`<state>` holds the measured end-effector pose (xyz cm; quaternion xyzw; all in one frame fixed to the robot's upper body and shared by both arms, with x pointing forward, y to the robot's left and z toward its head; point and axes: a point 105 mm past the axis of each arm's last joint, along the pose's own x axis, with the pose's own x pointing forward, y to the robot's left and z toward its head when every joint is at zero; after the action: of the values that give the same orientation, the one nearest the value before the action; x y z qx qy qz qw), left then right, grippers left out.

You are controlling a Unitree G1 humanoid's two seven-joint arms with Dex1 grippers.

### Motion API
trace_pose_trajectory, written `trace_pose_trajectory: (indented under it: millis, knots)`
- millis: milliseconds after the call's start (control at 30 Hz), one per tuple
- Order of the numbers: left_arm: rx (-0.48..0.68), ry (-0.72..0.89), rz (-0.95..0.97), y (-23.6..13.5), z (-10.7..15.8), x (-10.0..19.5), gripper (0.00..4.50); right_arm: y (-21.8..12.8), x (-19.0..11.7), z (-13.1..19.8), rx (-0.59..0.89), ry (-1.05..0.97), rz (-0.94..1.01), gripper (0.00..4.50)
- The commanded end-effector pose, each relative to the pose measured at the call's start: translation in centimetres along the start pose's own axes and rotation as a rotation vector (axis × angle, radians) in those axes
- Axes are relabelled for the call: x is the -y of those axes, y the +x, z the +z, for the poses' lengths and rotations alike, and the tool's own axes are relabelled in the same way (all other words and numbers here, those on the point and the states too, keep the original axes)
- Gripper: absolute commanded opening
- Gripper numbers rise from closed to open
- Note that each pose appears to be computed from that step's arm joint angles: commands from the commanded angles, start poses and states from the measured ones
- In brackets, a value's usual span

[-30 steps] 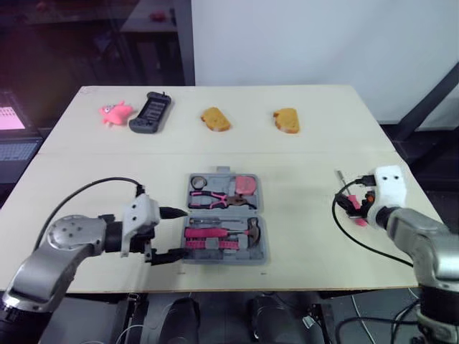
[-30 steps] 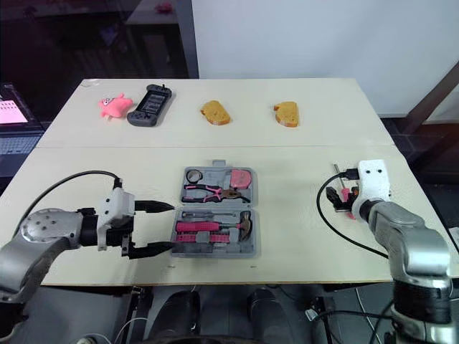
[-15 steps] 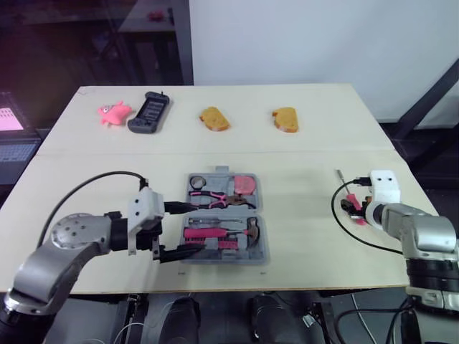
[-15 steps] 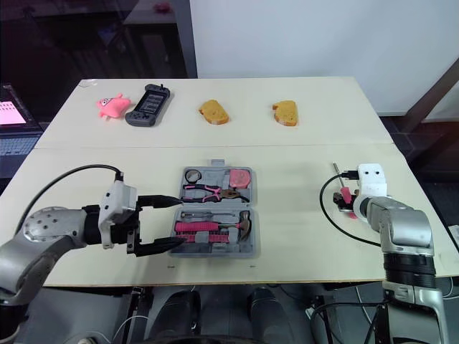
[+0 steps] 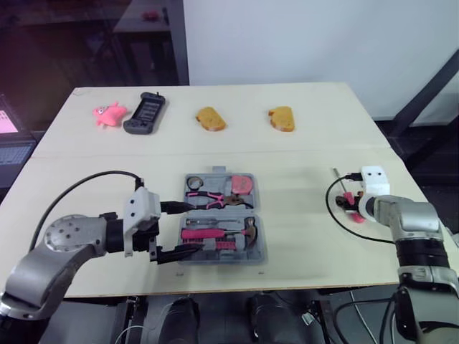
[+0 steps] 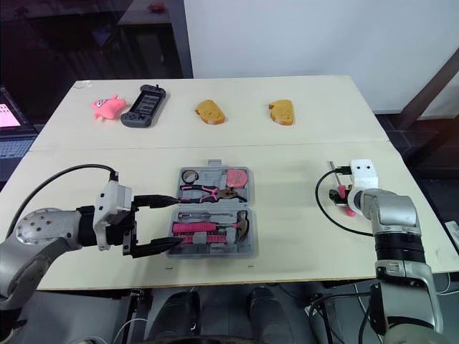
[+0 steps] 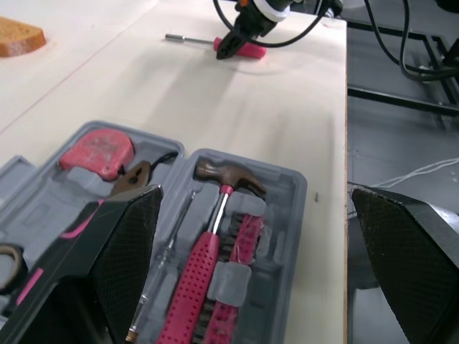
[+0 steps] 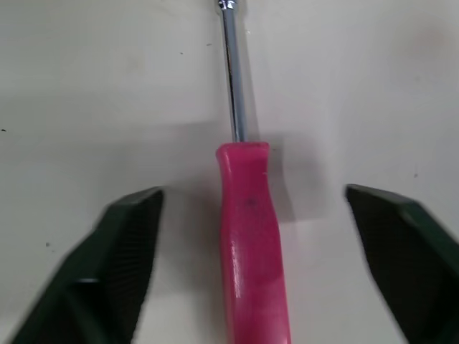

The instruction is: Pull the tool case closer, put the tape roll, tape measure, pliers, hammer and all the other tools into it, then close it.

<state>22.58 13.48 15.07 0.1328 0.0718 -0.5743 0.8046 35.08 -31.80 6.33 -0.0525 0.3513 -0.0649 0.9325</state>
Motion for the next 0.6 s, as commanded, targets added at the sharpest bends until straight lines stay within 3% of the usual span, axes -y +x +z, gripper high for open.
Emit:
trace_pose_trajectory:
  millis: [33, 133, 167, 600]
  knots:
    - [0.004, 0.030, 0.006, -0.1, 0.4, 0.1, 4.50, -0.2, 0.3, 1.3, 0.043, -0.019, -0.008, 2.19]
    - [0.003, 0.027, 0.008, -0.1, 0.3, 0.0, 4.50, -0.2, 0.2, 1.4, 0.050, -0.023, -0.003, 0.60]
    - [0.004, 0.027, 0.009, -0.1, 0.3, 0.0, 4.50, -0.2, 0.2, 1.5, 0.055, -0.025, 0.000, 0.38]
    - [-0.010, 0.026, 0.006, -0.2, 0.0, -0.3, 4.50, -2.5, -1.3, 3.6, 0.139, -0.064, 0.086, 0.38]
